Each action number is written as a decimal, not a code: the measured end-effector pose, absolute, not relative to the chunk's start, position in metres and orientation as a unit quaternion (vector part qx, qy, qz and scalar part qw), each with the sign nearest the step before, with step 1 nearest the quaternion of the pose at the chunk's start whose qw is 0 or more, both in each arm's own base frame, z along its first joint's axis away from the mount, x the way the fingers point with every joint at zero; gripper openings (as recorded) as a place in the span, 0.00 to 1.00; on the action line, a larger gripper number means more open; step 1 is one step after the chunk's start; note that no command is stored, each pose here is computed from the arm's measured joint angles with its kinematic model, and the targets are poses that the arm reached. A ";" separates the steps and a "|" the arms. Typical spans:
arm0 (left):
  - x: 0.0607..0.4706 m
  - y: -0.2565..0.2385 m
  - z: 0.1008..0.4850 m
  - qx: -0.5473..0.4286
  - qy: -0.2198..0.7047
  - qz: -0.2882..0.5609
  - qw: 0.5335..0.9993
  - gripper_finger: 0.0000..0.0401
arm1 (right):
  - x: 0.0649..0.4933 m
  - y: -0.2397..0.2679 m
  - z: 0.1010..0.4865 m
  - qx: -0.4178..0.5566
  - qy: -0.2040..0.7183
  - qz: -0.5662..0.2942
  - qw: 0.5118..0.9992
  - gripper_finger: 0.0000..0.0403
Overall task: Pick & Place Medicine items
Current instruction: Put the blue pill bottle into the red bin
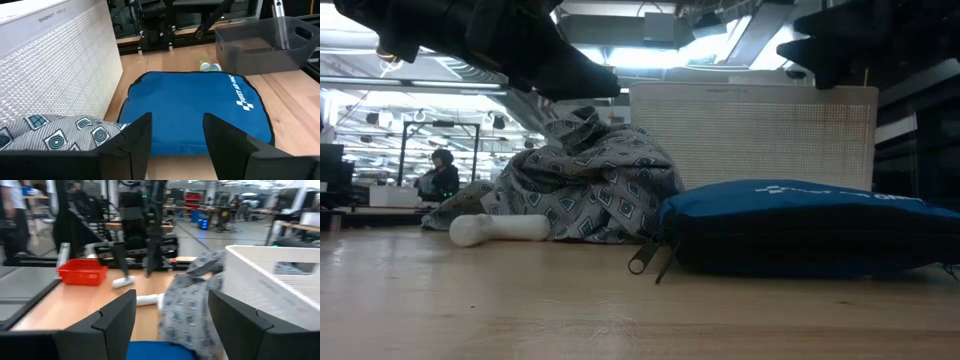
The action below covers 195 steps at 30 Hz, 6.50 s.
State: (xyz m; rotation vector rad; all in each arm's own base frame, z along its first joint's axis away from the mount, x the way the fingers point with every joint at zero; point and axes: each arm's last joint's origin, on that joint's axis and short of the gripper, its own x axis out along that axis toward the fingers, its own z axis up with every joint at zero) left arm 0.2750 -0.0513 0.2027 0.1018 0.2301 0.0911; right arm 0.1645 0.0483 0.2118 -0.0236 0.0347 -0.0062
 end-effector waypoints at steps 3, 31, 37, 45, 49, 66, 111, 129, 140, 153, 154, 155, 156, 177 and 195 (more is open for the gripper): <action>0.275 -0.051 0.203 0.049 0.115 0.046 0.991 0.43 | 0.164 0.051 0.211 0.000 0.020 0.019 1.000 0.62; 0.285 -0.058 0.220 0.073 0.138 0.015 0.988 0.43 | 0.164 0.070 0.200 0.120 0.068 0.052 0.989 0.62; 0.285 -0.058 0.217 0.075 0.151 0.015 0.986 0.43 | 0.166 0.070 0.198 0.152 0.178 -0.004 0.972 0.62; 0.284 -0.058 0.216 0.073 0.157 0.007 0.985 0.43 | 0.181 0.079 0.244 0.172 0.300 -0.044 0.937 0.62; 0.284 -0.059 0.213 0.075 0.170 -0.005 0.983 0.43 | 0.187 0.081 0.245 0.189 0.391 -0.107 0.895 0.62; 0.283 -0.050 0.208 0.141 0.199 -0.006 0.970 0.43 | 0.227 0.103 0.180 0.285 0.600 -0.157 0.731 0.62; 0.283 -0.044 0.205 0.101 0.217 -0.012 0.971 0.43 | 0.239 0.111 0.140 0.282 0.664 -0.160 0.674 0.29; 0.283 -0.044 0.205 0.093 0.217 -0.018 0.971 0.43 | 0.241 0.106 0.140 0.279 0.664 -0.155 0.676 0.24; 0.283 -0.045 0.205 0.093 0.217 -0.020 0.971 0.43 | 0.243 0.101 0.141 0.278 0.665 -0.156 0.676 0.27; 0.283 -0.046 0.205 0.095 0.217 -0.022 0.971 0.43 | 0.269 0.107 0.209 0.223 0.656 -0.171 0.700 0.26; 0.283 -0.047 0.205 0.095 0.217 -0.024 0.971 0.43 | 0.270 0.107 0.216 0.218 0.655 -0.175 0.703 0.27; 0.282 -0.048 0.205 0.095 0.217 -0.025 0.971 0.43 | 0.272 0.107 0.223 0.211 0.652 -0.178 0.706 0.27; 0.282 -0.048 0.205 0.096 0.216 -0.026 0.971 0.43 | 0.273 0.107 0.230 0.206 0.648 -0.182 0.711 0.28; 0.291 -0.045 0.228 0.069 0.092 -0.041 0.992 0.43 | 0.324 0.106 0.314 0.037 0.391 -0.160 0.906 0.25; 0.296 -0.011 0.240 0.058 0.033 -0.019 0.998 0.43 | 0.347 0.099 0.333 -0.001 0.284 -0.108 0.953 0.26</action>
